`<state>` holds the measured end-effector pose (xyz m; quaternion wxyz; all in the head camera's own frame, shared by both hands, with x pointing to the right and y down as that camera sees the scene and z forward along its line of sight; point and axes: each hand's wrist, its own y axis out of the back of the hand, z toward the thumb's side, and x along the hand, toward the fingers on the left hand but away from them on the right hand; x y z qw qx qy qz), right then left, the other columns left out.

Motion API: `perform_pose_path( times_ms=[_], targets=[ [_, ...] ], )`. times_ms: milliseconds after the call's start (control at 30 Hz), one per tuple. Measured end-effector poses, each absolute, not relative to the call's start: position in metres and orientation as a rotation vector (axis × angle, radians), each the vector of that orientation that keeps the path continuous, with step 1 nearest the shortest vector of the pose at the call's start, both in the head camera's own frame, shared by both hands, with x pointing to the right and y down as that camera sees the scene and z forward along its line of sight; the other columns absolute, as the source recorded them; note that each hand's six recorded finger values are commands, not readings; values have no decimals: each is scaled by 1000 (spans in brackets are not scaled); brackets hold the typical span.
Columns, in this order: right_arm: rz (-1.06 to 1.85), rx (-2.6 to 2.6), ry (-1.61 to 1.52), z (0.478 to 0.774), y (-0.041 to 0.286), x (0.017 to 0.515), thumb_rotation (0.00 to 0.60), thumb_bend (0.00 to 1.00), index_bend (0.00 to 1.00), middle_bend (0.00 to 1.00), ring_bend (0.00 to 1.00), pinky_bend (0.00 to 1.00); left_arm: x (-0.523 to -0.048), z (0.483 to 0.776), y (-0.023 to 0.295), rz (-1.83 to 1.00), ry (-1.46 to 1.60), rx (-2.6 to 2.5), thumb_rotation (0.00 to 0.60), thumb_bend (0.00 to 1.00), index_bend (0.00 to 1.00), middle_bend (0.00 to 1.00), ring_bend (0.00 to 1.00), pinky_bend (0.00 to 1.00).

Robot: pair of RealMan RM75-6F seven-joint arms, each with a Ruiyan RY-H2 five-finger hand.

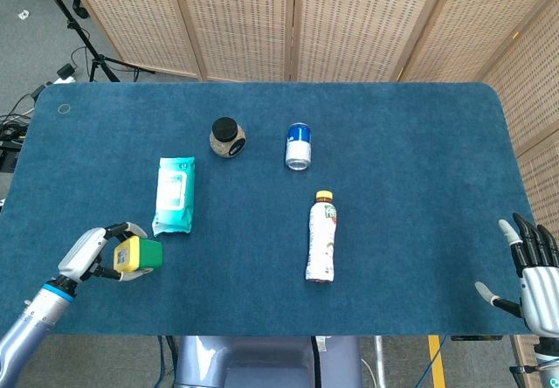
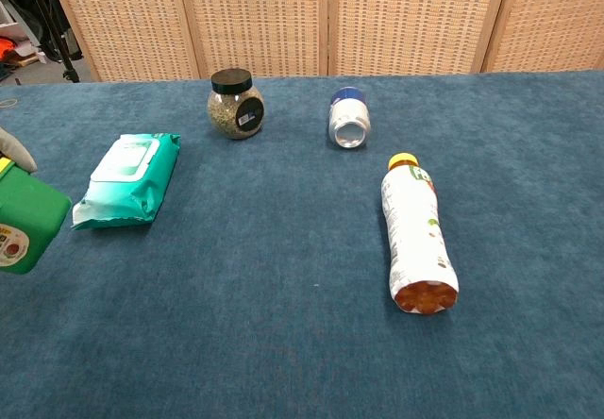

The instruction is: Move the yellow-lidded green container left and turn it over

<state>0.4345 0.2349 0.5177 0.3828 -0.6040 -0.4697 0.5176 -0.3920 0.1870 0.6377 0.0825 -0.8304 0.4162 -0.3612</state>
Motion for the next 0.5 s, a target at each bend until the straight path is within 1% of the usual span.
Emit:
perform_pose_path(
  times_ms=[133,233,500],
  targets=[
    [1321,-1541,-1197,518,235,434,600,0,19,0,0,0,-399,653,188,-904,1343,-2552,600,0,513,543,476,449],
    [1320,-1543,-1197,518,235,434,600,0,19,0,0,0,-401,665,192,-826,1357,-2570,600,0,513,543,476,449],
    [1320,-1538,-1202,517,234,435,600,0,19,0,0,0,-401,694,211,-753,1370,-2667,600,0,513,543,474,449]
  ],
)
